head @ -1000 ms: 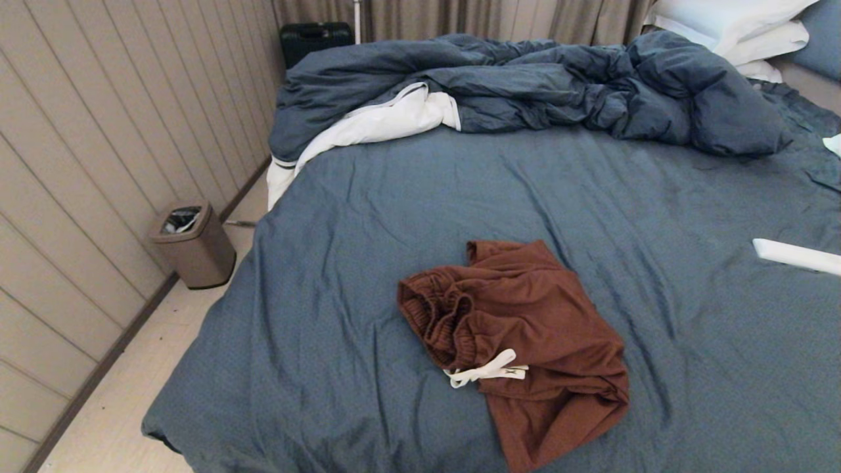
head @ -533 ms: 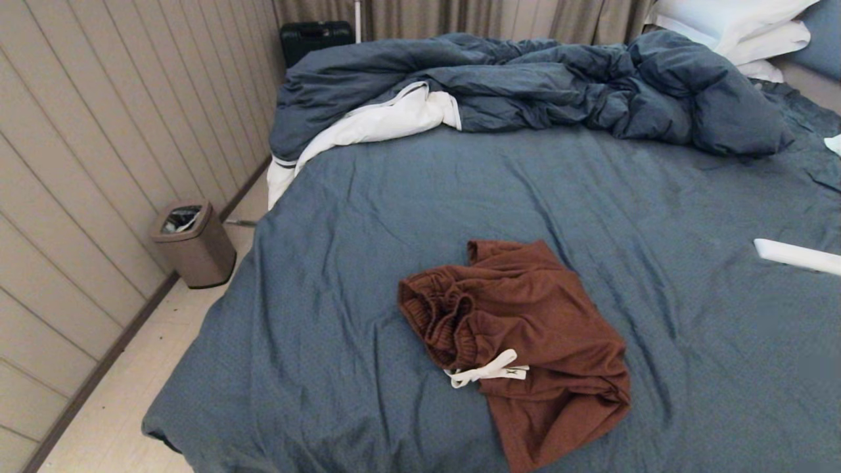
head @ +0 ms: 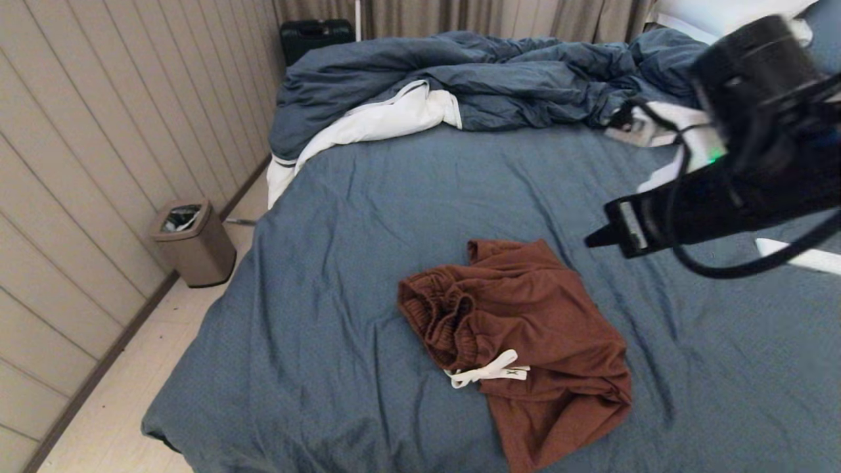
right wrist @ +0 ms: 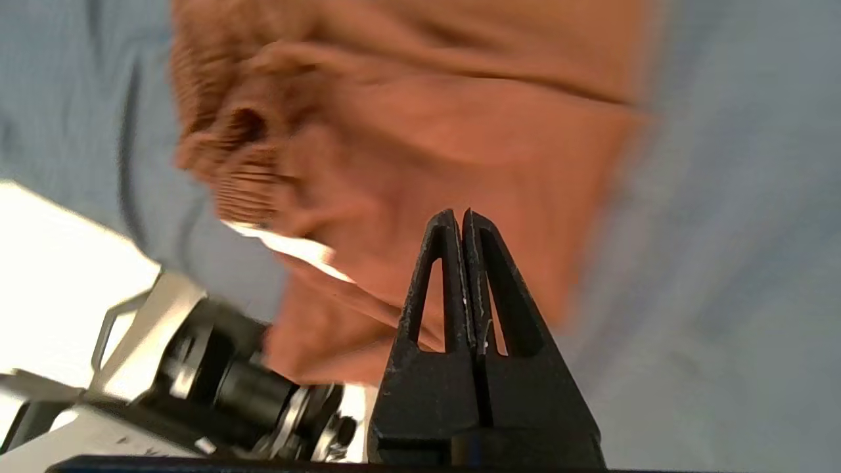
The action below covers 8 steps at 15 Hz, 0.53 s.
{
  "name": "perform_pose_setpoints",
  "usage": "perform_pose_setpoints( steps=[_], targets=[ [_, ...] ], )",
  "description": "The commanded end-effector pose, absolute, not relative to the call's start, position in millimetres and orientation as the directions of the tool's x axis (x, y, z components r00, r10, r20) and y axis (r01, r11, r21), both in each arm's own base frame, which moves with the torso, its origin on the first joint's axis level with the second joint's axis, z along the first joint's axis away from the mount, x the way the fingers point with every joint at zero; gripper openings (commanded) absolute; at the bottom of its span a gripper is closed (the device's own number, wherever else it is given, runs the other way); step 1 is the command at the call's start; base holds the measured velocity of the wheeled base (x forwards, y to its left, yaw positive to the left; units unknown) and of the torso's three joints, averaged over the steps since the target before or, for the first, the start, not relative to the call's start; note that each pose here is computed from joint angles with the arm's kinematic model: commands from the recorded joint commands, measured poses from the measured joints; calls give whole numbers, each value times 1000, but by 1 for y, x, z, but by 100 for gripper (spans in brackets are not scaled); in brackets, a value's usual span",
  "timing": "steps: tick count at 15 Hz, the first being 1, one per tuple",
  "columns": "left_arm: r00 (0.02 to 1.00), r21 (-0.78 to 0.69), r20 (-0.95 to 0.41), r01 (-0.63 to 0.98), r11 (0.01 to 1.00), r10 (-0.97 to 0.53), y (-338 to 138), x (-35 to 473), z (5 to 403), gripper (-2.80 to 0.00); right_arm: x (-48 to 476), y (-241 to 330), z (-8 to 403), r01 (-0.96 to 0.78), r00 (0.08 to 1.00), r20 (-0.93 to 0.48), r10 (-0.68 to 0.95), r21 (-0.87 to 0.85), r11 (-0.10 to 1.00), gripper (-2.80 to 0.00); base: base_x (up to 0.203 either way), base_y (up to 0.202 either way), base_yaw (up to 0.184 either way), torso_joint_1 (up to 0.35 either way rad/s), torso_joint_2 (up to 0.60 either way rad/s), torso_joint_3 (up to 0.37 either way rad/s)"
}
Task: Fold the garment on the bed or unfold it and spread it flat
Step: Unford the brown shorts
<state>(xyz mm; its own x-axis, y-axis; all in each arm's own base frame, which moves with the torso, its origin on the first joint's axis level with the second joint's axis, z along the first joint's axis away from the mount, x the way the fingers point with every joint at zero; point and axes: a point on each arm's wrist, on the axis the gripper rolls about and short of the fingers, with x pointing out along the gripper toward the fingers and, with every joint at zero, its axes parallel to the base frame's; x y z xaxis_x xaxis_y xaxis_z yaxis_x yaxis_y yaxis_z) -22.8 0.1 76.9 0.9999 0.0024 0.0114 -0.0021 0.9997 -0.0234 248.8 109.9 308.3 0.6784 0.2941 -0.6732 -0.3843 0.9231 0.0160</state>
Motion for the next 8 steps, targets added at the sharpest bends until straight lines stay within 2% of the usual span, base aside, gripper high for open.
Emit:
perform_pose_setpoints(
  steps=[1, 3, 4, 8],
  targets=[
    [1000, -23, 12, -3, 1000, 3, 0, -23, 77, -280, 283, 157, 265, -453, 557, -774, 303, 22, 891, -280, 0, 0, 0, 0, 0, 0],
    [1000, -23, 12, -3, 1000, 3, 0, -23, 77, -280, 293, 191, 250, -490, 525, -791, 314, 20, 872, -280, 0, 0, 0, 0, 0, 0],
    [1000, -23, 10, -3, 1000, 3, 0, -23, 77, -280, 296, 206, 244, -490, 535, -792, 293, -8, 872, 0, 0, 0, 0, 0, 0, 0],
    [1000, -23, 14, -3, 1000, 3, 0, -23, 77, -280, 298, 234, 245, -502, 575, -766, 286, -55, 863, 0, 0, 0, 0, 0, 0, 0]
  ],
)
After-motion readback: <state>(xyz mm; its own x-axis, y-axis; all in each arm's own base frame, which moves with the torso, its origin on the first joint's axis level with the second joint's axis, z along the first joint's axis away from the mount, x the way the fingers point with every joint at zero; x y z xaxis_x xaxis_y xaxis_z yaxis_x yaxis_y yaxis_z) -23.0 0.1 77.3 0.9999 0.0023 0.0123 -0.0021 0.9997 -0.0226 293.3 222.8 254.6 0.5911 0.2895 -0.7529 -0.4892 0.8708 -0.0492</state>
